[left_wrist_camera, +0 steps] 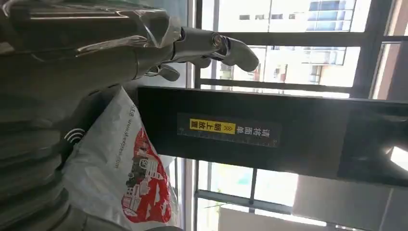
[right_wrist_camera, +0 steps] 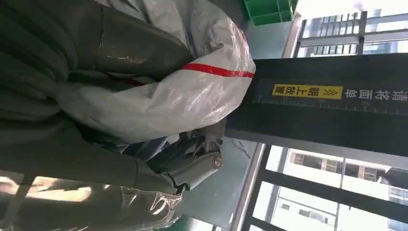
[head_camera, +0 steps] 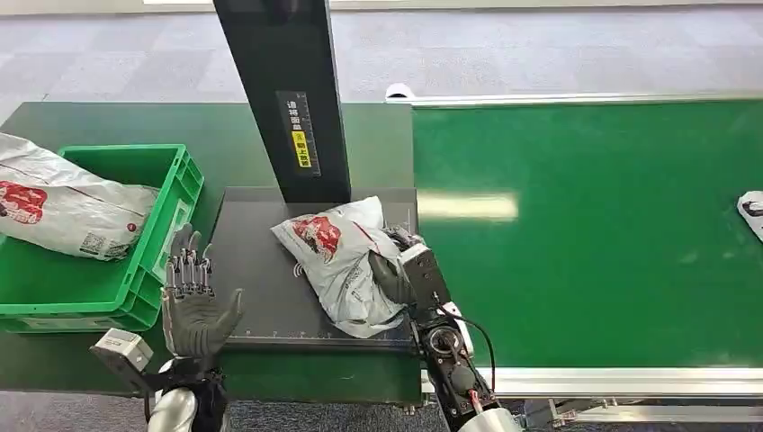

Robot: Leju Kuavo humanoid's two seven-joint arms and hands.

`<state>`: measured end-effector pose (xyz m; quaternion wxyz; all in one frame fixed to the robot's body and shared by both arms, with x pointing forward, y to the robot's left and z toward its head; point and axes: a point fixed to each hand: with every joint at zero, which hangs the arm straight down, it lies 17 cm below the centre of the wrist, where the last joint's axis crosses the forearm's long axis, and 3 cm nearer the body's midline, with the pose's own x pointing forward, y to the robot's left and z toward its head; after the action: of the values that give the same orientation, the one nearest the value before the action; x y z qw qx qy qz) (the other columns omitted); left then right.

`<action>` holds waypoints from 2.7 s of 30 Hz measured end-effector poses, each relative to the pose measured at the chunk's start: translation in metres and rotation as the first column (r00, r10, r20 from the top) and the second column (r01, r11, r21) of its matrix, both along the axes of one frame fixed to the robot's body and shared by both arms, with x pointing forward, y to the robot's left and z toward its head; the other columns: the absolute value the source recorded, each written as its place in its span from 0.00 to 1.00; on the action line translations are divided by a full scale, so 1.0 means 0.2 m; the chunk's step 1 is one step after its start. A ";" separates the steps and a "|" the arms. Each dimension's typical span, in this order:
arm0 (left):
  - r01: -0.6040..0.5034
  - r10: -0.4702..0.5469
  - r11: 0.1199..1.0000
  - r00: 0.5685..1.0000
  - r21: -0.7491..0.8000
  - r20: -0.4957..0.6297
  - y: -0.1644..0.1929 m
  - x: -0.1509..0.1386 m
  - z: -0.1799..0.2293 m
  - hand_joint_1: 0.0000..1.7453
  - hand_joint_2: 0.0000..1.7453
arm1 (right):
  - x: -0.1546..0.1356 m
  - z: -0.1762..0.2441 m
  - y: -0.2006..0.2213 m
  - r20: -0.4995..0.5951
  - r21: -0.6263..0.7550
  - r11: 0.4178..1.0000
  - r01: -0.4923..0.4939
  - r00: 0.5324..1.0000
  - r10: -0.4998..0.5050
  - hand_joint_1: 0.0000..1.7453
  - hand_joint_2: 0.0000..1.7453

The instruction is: Moved the parcel from conveyor to table for the left to box.

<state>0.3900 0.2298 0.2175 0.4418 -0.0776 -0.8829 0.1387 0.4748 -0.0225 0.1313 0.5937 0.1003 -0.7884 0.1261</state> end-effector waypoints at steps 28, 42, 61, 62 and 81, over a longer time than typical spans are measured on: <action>-0.028 0.028 1.000 0.998 0.013 -0.050 0.03 0.00 -0.09 0.00 1.00 | -0.09 0.01 0.12 0.069 -0.081 0.995 -0.064 0.995 0.070 0.00 1.00; 0.045 -0.041 0.997 0.996 0.055 -0.077 -0.10 -0.06 -0.15 0.00 1.00 | -0.15 0.27 -0.40 0.204 0.115 0.954 0.275 0.934 -0.294 0.00 1.00; 0.374 -0.239 0.828 0.909 0.417 -0.341 -0.87 0.17 -0.63 0.00 1.00 | -0.15 0.37 -0.70 0.196 0.266 0.881 0.390 0.873 -0.446 0.00 1.00; 0.381 -0.228 0.804 0.907 0.457 -0.355 -0.89 0.18 -0.66 0.00 1.00 | -0.15 0.38 -0.74 0.196 0.280 0.871 0.403 0.865 -0.463 0.00 1.00; 0.453 -0.261 0.734 0.876 0.505 -0.406 -1.01 0.25 -0.73 0.00 1.00 | -0.16 0.41 -0.88 0.199 0.305 0.837 0.454 0.830 -0.522 0.00 1.00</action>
<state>0.4407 0.0281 0.0706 0.5941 -0.0851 -0.7695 -0.2186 0.4423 -0.1983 0.2128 0.4742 -0.0520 -0.8712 -0.1162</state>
